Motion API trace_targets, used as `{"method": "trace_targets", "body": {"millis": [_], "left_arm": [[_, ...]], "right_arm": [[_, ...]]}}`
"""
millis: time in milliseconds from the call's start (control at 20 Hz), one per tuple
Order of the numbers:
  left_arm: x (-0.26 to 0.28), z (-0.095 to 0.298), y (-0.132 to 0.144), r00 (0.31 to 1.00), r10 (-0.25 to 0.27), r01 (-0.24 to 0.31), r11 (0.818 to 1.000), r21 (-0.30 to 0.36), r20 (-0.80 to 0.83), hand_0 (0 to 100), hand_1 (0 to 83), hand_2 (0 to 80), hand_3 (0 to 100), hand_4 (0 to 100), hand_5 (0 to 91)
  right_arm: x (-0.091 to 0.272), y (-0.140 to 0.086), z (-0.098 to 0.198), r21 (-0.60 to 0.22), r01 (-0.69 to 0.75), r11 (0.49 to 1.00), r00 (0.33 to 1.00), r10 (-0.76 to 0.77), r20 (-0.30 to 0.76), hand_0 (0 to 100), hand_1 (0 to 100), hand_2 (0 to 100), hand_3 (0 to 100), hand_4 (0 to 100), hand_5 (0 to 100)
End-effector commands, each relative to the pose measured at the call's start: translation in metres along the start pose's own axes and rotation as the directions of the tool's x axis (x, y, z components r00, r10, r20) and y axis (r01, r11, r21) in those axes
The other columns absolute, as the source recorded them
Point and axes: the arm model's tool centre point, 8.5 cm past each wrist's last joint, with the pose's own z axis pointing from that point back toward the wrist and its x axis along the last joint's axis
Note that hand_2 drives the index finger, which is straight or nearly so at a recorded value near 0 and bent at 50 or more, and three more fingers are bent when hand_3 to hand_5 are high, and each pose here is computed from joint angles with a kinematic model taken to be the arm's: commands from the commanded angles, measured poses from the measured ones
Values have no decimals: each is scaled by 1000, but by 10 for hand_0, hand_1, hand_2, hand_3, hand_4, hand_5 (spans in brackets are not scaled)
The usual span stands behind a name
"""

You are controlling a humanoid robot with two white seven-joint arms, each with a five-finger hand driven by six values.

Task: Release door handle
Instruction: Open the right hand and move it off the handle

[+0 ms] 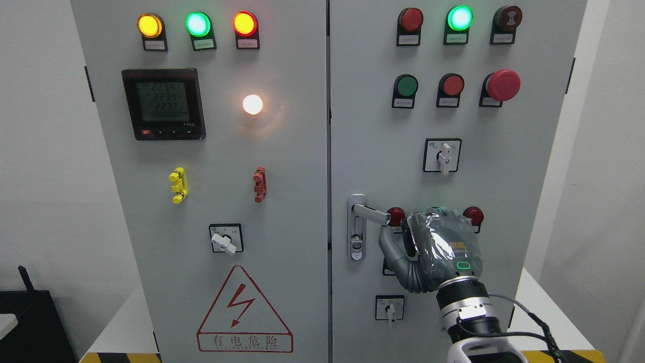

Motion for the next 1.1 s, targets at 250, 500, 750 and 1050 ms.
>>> {"method": "trace_targets", "body": {"millis": [250, 500, 750, 1050], "left_arm": [[0, 0, 0, 1000, 18, -18, 1000, 0, 1, 120, 389, 0, 0, 0, 0], [0, 0, 0, 1000, 18, -18, 1000, 0, 0, 120, 389, 0, 0, 0, 0], [0, 0, 0, 1000, 18, -18, 1000, 0, 1, 120, 389, 0, 0, 0, 0], [0, 0, 0, 1000, 18, -18, 1000, 0, 1, 120, 389, 0, 0, 0, 0]], "right_arm": [[0, 0, 3, -1, 1, 1000, 1000, -1, 3, 667, 59, 972, 1000, 1000, 1000], [-3, 5, 15, 9, -8, 1000, 1000, 8, 13, 672, 59, 967, 1000, 1000, 1000], [-14, 4, 51, -22, -83, 996, 994, 84, 75, 665, 84, 925, 1000, 1000, 1000], [-41, -12, 94, -204, -123, 971, 992, 129, 16, 620, 222, 229, 499, 409, 458]]}}
